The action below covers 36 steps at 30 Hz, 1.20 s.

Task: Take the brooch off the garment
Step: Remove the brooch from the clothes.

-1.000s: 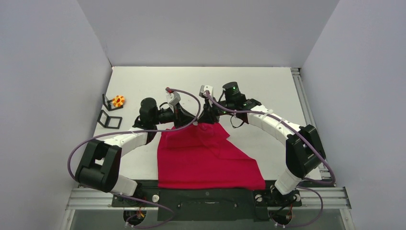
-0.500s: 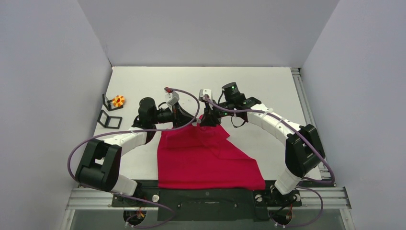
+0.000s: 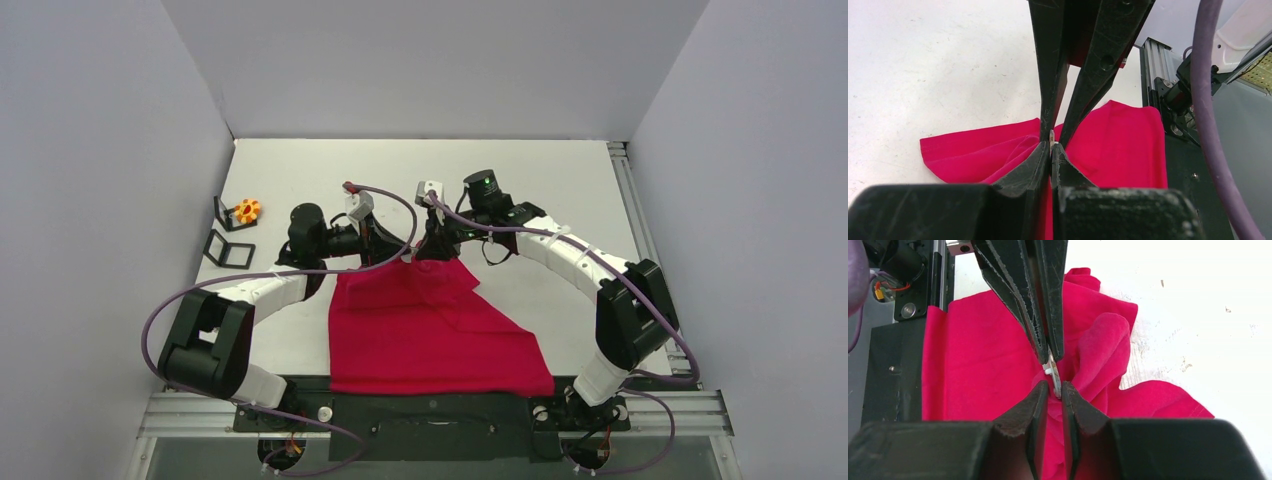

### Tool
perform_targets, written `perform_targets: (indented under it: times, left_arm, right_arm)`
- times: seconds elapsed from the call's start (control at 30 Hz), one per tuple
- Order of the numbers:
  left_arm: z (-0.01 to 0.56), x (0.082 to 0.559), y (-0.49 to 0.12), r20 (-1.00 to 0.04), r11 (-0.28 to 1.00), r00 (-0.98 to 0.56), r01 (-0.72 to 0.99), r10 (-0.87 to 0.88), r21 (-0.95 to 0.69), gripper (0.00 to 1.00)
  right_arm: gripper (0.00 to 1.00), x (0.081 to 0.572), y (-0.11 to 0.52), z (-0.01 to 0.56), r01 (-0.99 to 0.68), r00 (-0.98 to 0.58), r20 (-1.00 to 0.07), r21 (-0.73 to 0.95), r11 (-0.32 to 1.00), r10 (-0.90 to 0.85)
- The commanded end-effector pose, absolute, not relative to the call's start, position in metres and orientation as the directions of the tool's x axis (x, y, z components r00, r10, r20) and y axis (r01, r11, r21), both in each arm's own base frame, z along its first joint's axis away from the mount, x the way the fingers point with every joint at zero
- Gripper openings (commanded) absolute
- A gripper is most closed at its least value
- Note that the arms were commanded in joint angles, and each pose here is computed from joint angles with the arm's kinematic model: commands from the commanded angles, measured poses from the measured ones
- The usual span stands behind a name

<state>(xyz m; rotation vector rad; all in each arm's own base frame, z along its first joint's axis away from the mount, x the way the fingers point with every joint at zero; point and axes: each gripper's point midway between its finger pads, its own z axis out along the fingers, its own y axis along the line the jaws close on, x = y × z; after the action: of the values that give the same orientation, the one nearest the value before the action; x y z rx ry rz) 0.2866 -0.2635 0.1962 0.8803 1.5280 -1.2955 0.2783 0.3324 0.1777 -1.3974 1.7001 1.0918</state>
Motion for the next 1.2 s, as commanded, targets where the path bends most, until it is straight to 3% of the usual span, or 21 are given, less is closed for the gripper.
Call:
perform_targets:
  times: [0.0, 0.03, 0.07, 0.2, 0.47, 0.77, 0.93, 1.17]
  left_arm:
    - [0.222, 0.293, -0.267, -0.97, 0.168, -0.232, 0.956, -0.068, -0.24, 0.0]
    - [0.221, 0.293, -0.267, -0.969, 0.172, -0.236, 0.954, -0.068, -0.244, 0.02]
    - [0.221, 0.296, -0.265, -0.969, 0.189, -0.237, 0.951, -0.071, -0.246, 0.1]
    - [0.219, 0.315, -0.248, -0.96, 0.307, -0.267, 0.909, -0.086, -0.281, 0.36]
    - [0.199, 0.308, -0.234, -0.953, 0.376, -0.299, 0.879, -0.046, -0.294, 0.54]
    - [0.197, 0.307, -0.252, -0.949, 0.355, -0.314, 0.884, -0.032, -0.304, 0.54]
    - [0.197, 0.311, -0.258, -0.941, 0.343, -0.337, 0.88, -0.038, -0.329, 0.45]
    - [0.198, 0.313, -0.26, -0.934, 0.342, -0.353, 0.873, -0.046, -0.347, 0.25]
  right_arm:
    - [0.08, 0.281, 0.347, 0.197, -0.987, -0.158, -0.919, 0.157, 0.034, -0.361]
    - [0.06, 0.281, 0.346, 0.196, -0.985, -0.168, -0.916, 0.166, 0.037, -0.365]
    - [0.0, 0.281, 0.345, 0.194, -0.984, -0.179, -0.911, 0.175, 0.042, -0.371]
    - [0.0, 0.286, 0.341, 0.191, -0.966, -0.259, -0.894, 0.241, 0.094, -0.367]
    - [0.0, 0.295, 0.343, 0.198, -0.895, -0.444, -0.861, 0.416, 0.16, -0.249]
    - [0.0, 0.292, 0.346, 0.205, -0.886, -0.463, -0.863, 0.439, 0.151, -0.204]
    - [0.0, 0.288, 0.347, 0.207, -0.891, -0.453, -0.869, 0.432, 0.141, -0.199]
    - [0.0, 0.284, 0.348, 0.21, -0.897, -0.441, -0.877, 0.421, 0.133, -0.194]
